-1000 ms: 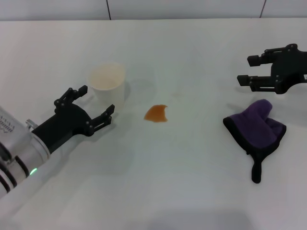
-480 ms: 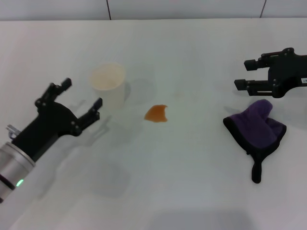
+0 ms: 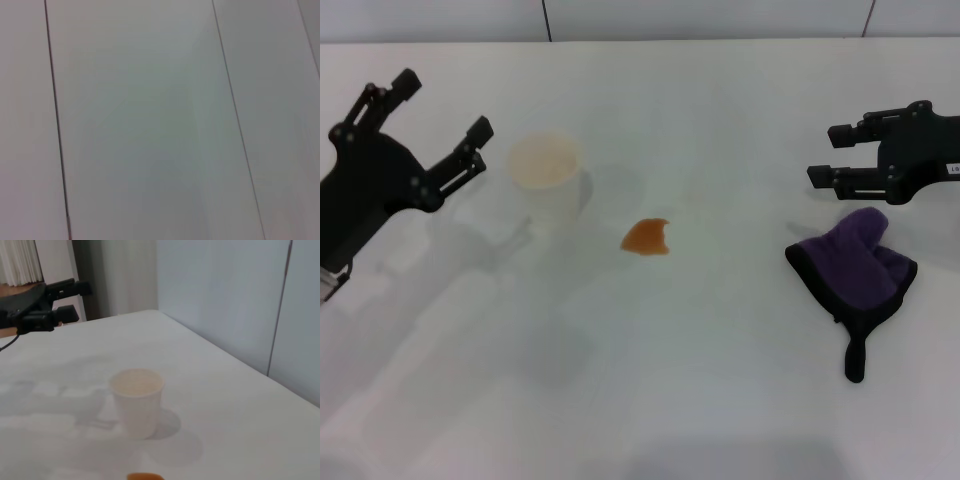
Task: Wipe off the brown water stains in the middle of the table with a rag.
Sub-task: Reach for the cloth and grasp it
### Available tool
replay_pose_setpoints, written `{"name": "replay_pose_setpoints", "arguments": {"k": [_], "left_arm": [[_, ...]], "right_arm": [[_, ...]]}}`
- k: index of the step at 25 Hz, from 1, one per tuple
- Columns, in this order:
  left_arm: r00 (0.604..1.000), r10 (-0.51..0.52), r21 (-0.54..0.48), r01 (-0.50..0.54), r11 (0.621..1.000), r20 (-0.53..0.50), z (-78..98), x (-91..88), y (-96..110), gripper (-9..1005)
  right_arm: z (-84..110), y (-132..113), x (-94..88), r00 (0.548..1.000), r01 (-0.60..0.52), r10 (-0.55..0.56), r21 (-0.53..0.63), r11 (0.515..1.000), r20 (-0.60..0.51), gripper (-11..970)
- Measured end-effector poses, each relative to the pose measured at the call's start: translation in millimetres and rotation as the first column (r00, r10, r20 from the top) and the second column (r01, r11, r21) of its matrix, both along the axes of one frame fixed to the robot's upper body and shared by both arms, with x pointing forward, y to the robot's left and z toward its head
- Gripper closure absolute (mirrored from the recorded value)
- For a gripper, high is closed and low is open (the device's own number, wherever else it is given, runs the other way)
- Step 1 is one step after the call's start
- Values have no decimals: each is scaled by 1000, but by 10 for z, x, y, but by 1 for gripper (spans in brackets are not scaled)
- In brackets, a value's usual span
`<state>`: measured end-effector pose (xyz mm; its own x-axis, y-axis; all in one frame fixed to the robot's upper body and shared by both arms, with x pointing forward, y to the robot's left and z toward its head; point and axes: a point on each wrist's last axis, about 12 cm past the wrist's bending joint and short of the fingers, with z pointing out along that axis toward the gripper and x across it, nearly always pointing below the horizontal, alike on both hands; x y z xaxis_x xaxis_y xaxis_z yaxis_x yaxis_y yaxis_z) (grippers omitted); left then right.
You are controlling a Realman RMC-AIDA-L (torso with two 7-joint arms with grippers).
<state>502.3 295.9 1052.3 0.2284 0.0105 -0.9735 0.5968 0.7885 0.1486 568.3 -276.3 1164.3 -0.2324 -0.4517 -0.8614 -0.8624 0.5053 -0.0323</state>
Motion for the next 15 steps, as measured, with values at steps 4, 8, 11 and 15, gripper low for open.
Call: {"name": "replay_pose_setpoints", "arguments": {"k": [4,8,11,15], "left_arm": [[996,-60,29,62,998,-61,123,185,66,121],[978,-150,79,163,983,-145,271,362,81,121],[949,-210,111,241,964,-237,395,463,109,122],[898,-258,143,325,935,-356,613,564,166,122]], "right_arm": [[-2,-5,3,1000,6,-6,5,1000,2,399],[-9,-14,3,1000,13,-13,9,1000,0,399],[-17,-22,4,1000,18,-18,12,1000,-2,399],[-22,-38,11,1000,30,-30,17,999,-2,400]]}}
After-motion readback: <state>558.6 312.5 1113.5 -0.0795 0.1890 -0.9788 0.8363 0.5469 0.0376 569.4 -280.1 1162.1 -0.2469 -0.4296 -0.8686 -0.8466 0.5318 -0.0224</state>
